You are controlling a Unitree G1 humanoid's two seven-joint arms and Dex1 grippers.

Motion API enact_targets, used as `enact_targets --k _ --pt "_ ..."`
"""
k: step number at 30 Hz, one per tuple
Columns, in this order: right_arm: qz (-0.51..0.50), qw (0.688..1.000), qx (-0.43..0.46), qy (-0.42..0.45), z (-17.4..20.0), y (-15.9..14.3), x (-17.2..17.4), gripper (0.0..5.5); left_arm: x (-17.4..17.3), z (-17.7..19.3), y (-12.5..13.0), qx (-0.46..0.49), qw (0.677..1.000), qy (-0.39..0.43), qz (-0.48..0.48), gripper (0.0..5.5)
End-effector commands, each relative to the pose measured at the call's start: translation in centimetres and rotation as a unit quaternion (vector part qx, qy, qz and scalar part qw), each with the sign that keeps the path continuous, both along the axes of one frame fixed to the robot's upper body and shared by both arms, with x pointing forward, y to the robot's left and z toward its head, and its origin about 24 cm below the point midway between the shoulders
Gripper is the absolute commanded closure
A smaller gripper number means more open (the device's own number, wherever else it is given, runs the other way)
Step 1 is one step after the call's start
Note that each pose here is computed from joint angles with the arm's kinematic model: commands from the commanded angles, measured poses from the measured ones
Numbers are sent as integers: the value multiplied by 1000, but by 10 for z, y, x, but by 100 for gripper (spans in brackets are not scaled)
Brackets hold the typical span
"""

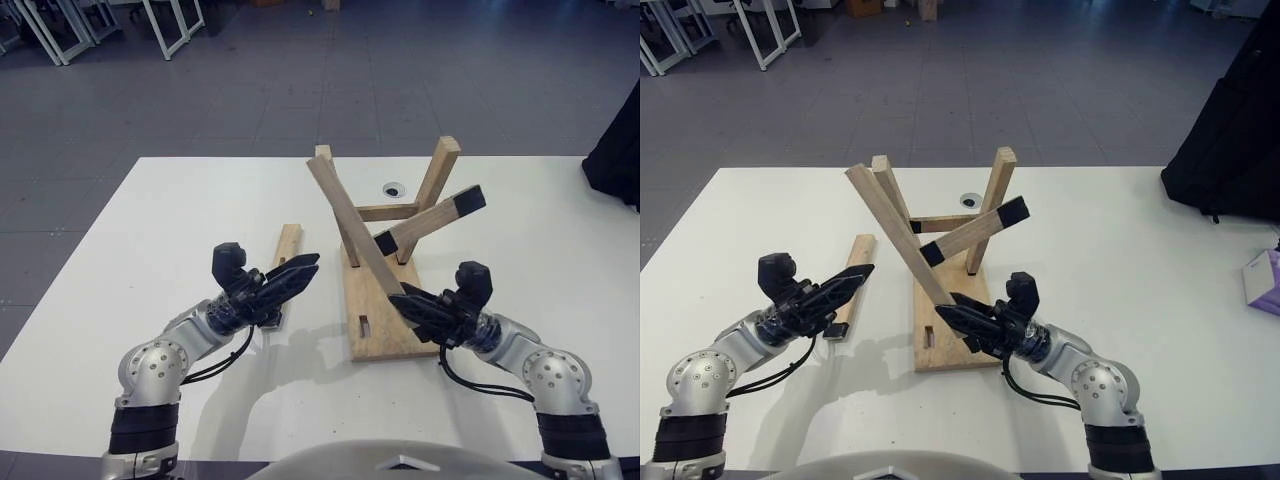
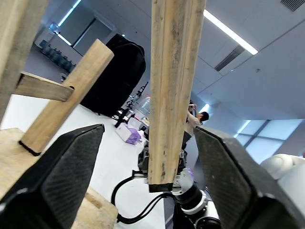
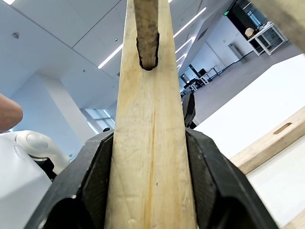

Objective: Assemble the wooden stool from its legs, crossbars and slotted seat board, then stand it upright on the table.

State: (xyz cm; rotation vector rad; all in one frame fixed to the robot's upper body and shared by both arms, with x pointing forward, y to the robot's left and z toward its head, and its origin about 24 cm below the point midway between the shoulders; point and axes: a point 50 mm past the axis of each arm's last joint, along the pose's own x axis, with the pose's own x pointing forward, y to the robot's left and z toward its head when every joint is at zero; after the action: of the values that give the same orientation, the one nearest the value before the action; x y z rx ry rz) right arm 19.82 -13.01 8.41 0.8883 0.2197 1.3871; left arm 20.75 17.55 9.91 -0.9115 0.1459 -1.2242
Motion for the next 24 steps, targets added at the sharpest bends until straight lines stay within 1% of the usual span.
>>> enact_targets --k 1,6,10,21,23,24 --pt "21 1000 -6 -15 0 11 4 350 3 8 -7 -6 1000 -1 -24 142" --pt "27 999 -27 -26 -5 17 4 350 5 12 -8 -23 999 20 -30 72" --pt "31 998 -40 -38 -8 22 4 350 8 15 -7 -27 999 25 -19 70" --pt "43 997 -51 -27 -12 23 1 350 9 15 -9 -11 1000 5 -9 70" --pt "41 997 -60 -23 -14 22 2 350 8 15 -9 -11 1000 4 -9 95" --pt "39 997 -65 -21 -16 22 2 350 7 15 -9 -13 1000 3 -10 118"
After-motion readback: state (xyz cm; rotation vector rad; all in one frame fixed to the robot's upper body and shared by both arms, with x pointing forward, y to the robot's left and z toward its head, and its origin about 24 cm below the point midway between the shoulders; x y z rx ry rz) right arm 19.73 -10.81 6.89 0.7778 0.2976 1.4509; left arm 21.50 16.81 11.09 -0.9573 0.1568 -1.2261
